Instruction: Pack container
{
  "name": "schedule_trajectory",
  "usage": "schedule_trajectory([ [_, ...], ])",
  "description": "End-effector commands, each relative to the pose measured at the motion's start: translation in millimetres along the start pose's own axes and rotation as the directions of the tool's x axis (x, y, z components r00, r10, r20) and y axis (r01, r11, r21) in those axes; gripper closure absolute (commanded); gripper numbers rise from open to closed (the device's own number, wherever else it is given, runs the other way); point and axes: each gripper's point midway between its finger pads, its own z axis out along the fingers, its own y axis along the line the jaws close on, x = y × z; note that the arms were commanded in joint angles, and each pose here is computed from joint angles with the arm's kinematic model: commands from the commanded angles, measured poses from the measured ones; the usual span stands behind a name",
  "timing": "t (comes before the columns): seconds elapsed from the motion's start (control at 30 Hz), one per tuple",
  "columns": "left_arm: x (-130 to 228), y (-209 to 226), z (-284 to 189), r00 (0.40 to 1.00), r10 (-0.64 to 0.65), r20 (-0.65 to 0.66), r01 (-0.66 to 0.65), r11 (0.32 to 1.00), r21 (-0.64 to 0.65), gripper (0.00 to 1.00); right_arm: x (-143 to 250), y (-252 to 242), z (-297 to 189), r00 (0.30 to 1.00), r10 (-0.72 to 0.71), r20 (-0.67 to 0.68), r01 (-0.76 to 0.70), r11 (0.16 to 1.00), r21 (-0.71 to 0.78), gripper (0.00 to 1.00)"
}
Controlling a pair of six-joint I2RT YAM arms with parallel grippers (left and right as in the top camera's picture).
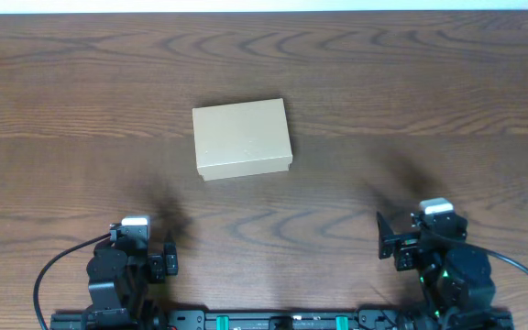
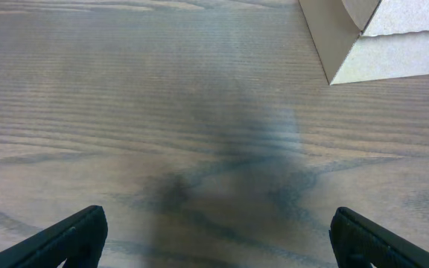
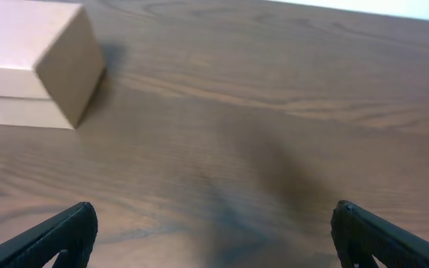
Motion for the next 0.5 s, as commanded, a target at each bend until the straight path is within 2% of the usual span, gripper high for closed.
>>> schedule_trajectory([
  [0.0,14,0,0,0.999,0.004,-0.051,-0.005,1.0,-0.004,0.05,12,-10,7,0.997,0.072,0.012,-0.072,0.996,0.053,0.01],
  [0.2,14,0,0,0.999,0.004,-0.051,-0.005,1.0,-0.004,0.05,41,-18,23,0.987,0.163,-0.016,-0.161,0.983,0.092,0.01],
  [0.47,14,0,0,0.999,0.004,-0.051,-0.005,1.0,-0.004,0.05,55,-19,27,0.984,0.169,-0.056,-0.162,0.981,0.105,0.01],
])
